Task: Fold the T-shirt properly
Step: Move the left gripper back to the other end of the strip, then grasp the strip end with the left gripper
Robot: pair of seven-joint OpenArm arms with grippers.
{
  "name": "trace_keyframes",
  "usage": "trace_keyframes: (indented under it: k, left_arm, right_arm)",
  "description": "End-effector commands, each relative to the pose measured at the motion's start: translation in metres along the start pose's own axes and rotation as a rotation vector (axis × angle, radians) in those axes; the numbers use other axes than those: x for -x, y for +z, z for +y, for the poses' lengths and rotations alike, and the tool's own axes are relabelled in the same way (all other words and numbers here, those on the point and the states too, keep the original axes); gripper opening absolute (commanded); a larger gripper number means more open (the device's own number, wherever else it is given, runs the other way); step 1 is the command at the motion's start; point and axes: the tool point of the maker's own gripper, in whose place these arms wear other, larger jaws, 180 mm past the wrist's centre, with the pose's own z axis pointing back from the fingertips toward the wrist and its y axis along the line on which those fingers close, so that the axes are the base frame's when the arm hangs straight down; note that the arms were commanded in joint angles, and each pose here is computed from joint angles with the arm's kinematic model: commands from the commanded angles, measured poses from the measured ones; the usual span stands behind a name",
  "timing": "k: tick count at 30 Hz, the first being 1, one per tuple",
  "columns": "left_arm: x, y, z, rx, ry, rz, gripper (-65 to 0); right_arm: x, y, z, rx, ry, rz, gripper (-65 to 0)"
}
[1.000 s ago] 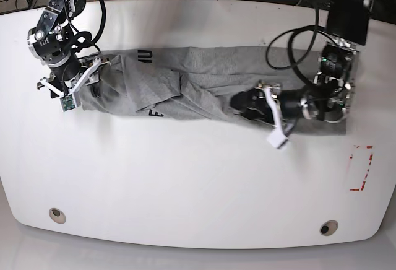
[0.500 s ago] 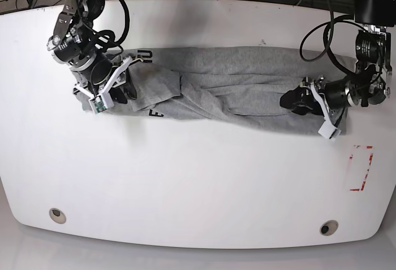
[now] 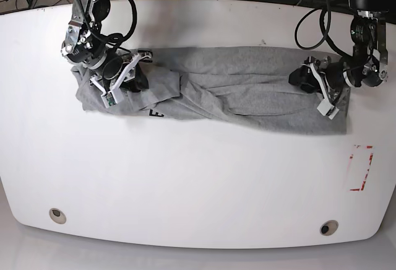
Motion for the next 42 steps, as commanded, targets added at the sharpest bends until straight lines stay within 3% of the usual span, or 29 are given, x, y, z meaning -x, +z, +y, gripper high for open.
trace_keyframes:
  k: [1,7,17,21,29,33,38,42]
  left_arm:
    - [0.004,0.006,0.018,-0.029,-0.02,0.02,-37.1]
    - [0.016,0.007,0.037,-0.043,0.001,0.045,-37.2]
    - [0.018,0.008,0.039,-0.044,0.006,0.05,-37.2]
    - [0.015,0.009,0.037,-0.042,0.001,0.044,-37.2]
    - [-0.024,0.027,0.014,0.046,-0.04,-0.082,-37.1]
    - [-0.051,0.052,0.007,0.095,-0.02,-0.204,-37.1]
    - [-0.07,0.084,0.024,0.069,0.029,-0.322,-37.1]
    - [-0.069,0.092,0.044,0.012,0.069,-0.345,-37.1]
  right_arm:
    - [-0.011,0.003,-0.012,0.014,0.011,-0.034,-52.8]
    - [-0.014,0.011,-0.019,0.031,0.042,-0.035,-52.8]
    - [-0.023,0.03,-0.03,0.08,0.137,-0.015,-52.8]
    - [-0.014,0.028,-0.037,0.093,0.129,0.01,-52.8]
    - [-0.013,0.028,-0.041,0.1,0.131,0.011,-52.8]
    - [-0.011,0.026,-0.039,0.095,0.125,0.011,-53.0]
    - [-0.011,0.026,-0.038,0.093,0.124,0.012,-53.0]
    - [-0.011,0.026,-0.038,0.09,0.121,0.01,-53.0]
